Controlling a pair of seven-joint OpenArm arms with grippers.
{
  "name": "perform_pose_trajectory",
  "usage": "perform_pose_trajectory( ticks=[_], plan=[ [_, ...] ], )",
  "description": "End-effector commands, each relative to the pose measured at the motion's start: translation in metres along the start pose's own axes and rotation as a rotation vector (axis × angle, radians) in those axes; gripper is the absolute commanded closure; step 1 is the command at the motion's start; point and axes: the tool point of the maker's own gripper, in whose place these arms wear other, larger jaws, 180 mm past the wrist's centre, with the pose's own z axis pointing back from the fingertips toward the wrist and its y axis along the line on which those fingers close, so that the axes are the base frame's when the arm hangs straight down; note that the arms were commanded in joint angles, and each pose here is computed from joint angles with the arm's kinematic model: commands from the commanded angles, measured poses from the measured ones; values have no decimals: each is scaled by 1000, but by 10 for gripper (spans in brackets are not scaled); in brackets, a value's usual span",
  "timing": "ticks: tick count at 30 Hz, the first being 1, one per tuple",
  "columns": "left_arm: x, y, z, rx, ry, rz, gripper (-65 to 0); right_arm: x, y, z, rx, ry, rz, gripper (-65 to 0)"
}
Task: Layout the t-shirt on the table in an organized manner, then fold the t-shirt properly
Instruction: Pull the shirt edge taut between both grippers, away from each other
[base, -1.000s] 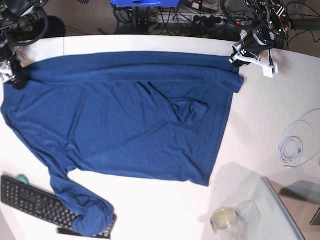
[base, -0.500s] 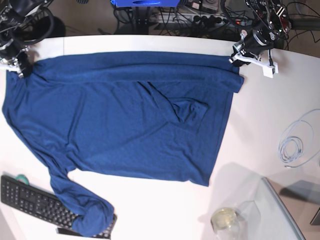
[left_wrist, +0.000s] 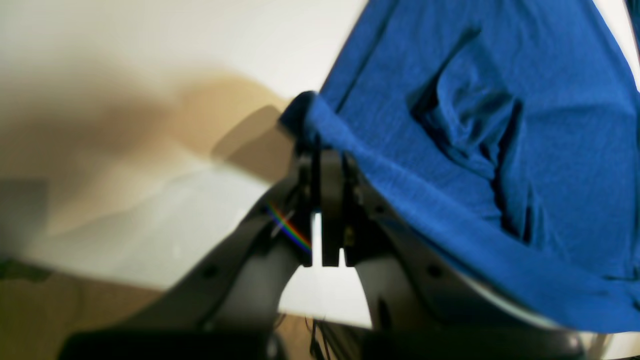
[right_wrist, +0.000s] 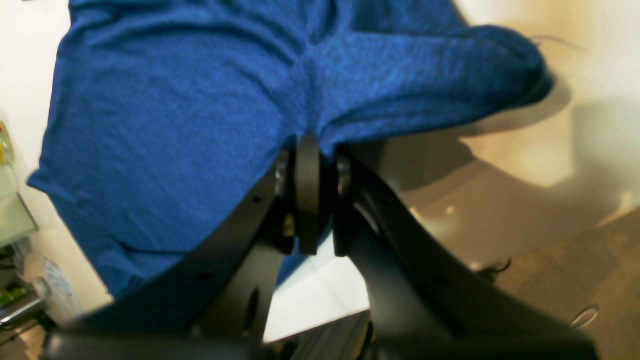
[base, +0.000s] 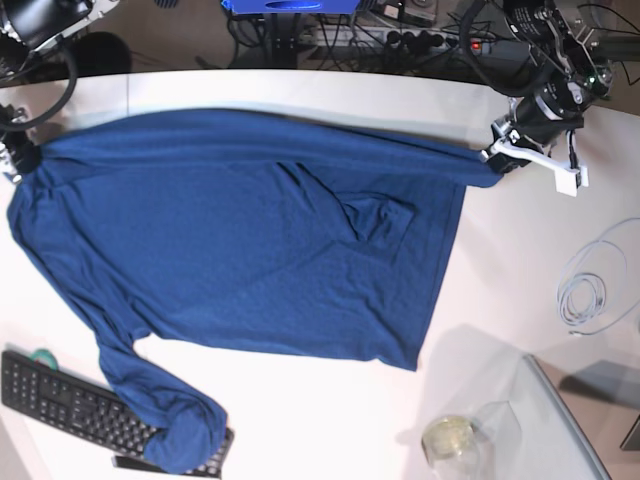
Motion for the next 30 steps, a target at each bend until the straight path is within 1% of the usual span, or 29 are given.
perform_pose_trajectory(
  ticks=[1,4,8,11,14,18,21,23,26,29,30],
  plan=[
    [7,4,7,12,-23,-7,0,19,0,12,-2,-58,13,-6],
    [3,14,10,34,-22,16,0,16,-5,15,-15,-46,4,-6],
    [-11,22,12,50,13,20,0,11,-11,16,-30,-31,5,-6],
    [-18,24,13,56,30,19,0,-1,-17,9,-30,9,-20,-6],
    [-25,28,15,67,45,20,0,-22,-31,0,-37,73,-65,-6],
    [-44,37,8,73,98,58,0,-30,-46,-7,-57,57,-94,-6],
    [-58,45,3,80,138,91,0,-37,-51,-12,-58,69,-116,-6],
    [-61,48,2,83,150,90,0,-44,-56,-13,-64,84,-129,-6],
    [-61,50,3,89,149,93,0,-47,-58,-14,-66,88,-133,-6],
    [-60,51,3,91,144,93,0,-43,-60,-16,-68,62,-138,-6],
    [-57,52,3,92,129,92,0,-43,-61,-16,-69,56,-139,-6]
  ],
)
